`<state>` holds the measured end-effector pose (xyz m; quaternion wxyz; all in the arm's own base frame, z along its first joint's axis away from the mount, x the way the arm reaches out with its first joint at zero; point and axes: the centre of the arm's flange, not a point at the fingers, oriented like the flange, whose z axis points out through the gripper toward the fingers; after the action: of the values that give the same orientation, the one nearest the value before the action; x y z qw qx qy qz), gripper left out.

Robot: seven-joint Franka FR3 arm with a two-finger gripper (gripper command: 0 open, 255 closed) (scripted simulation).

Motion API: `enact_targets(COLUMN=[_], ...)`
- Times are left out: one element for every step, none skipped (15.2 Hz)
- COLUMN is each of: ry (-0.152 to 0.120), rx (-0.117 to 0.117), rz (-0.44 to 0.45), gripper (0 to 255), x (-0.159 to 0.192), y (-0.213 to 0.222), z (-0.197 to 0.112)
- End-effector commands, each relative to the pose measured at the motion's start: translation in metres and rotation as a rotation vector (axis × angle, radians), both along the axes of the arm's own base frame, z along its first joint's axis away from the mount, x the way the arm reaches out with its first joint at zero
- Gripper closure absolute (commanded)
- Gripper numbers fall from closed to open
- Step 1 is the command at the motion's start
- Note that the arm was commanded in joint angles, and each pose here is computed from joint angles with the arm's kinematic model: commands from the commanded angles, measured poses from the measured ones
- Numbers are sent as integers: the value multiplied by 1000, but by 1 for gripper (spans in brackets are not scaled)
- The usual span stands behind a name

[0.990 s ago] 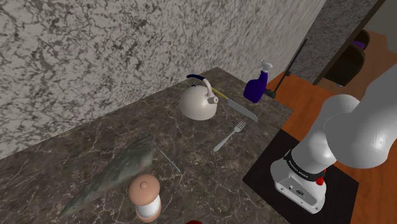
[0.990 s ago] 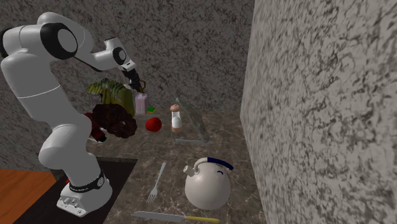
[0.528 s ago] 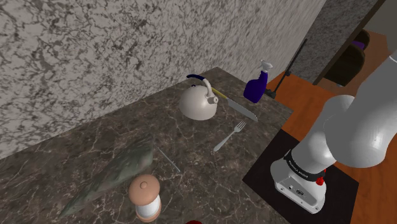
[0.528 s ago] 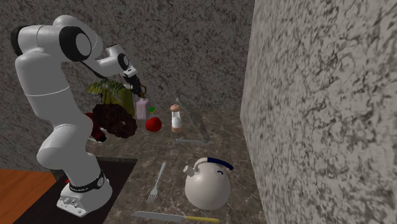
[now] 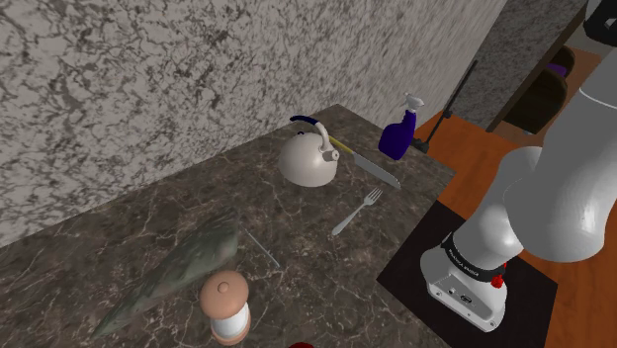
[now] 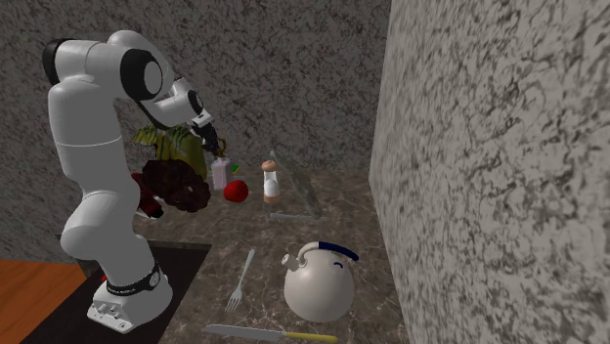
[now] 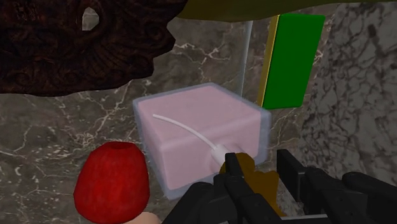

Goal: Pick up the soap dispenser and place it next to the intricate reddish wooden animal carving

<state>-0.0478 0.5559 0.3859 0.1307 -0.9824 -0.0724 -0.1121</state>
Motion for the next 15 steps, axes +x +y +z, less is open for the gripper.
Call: enact_targets(ry=[0,0,0,0,0,0,0,0,0,0,0,0,0,0,0], rx=[1,1,1,1,1,1,1,1,1,1,1,1,1,1,1], rz=[0,0,0,0,0,0,0,0,0,0,0,0,0,0,0], gripper=[255,255,255,255,255,0,0,0,0,0,0,0,0,0,0], x=[-1,-1,-1,-1,-1,0,-1,-1,-1,-1,-1,-3,-6,-8,-11], y=[0,0,0,0,0,0,0,0,0,0,0,-4,-8,-11,-14], z=[-1,-1,-1,-1,-1,-1,-1,-1,-1,-1,-1,11,24,36,46])
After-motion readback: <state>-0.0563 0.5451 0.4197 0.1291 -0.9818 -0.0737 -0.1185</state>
